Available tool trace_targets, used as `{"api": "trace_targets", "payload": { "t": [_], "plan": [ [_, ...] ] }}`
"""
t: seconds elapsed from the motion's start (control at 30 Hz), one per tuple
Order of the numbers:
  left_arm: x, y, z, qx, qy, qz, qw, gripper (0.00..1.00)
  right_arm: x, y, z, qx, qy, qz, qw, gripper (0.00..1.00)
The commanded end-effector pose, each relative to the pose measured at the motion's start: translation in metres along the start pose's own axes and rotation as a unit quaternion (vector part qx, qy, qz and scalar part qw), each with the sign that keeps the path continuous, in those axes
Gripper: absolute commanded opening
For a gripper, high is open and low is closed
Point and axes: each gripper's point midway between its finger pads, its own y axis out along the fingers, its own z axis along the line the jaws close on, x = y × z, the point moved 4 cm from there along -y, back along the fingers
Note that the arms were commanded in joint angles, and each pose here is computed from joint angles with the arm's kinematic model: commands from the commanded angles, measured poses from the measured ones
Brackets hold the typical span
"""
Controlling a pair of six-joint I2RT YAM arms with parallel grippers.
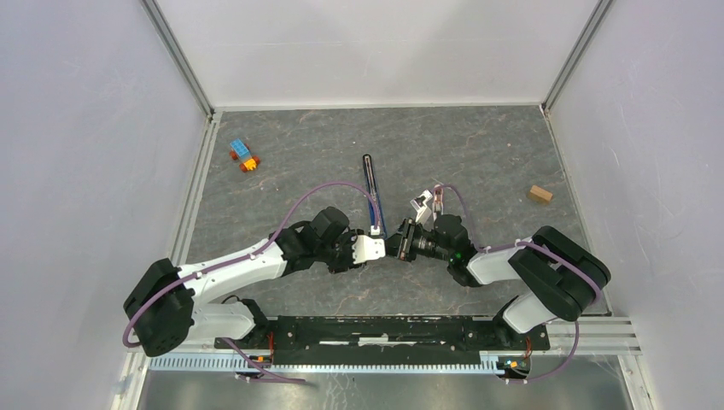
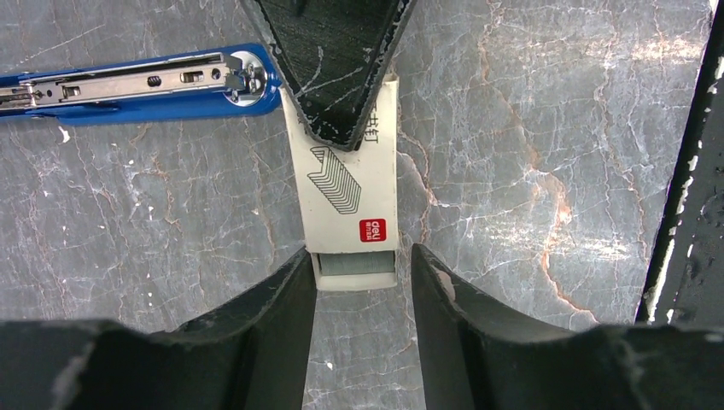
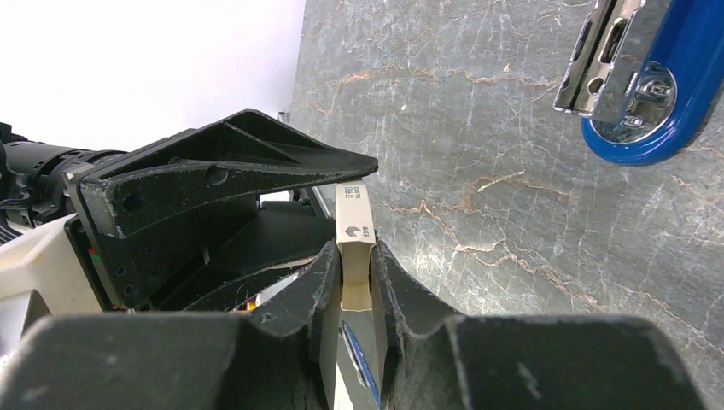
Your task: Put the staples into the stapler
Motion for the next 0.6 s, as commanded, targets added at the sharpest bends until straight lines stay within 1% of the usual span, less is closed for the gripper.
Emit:
{"api": "trace_targets", "payload": {
  "t": [0.0, 0.1, 0.27, 0.47, 0.57],
  "plan": [
    [0.02, -0.005, 0.012, 0.02, 0.017, -0.035, 0.999, 0.5, 0.005, -0.003, 0.011, 0.027, -0.014, -0.012, 0.999, 0.23],
    [0.017, -0.004, 0.012, 0.023, 0.018, -0.03, 0.999, 0.45, 0.004, -0.003, 0.01, 0.028, -0.013, -0.012, 0.999, 0.23],
    [0.015, -0.003, 0.012, 0.023, 0.021, -0.026, 0.999, 0.41, 0.004, -0.003, 0.009, 0.027, -0.012, -0.012, 0.999, 0.23],
    [0.01, -0.001, 0.014, 0.03, 0.023, -0.017, 0.999, 0.36, 0.004, -0.002, 0.007, 0.025, -0.011, -0.011, 1.0, 0.23],
    [0.008, 0.0, 0.014, 0.032, 0.024, -0.011, 0.999, 0.35, 0.003, -0.003, 0.006, 0.025, -0.009, -0.01, 1.0, 0.23]
  ]
}}
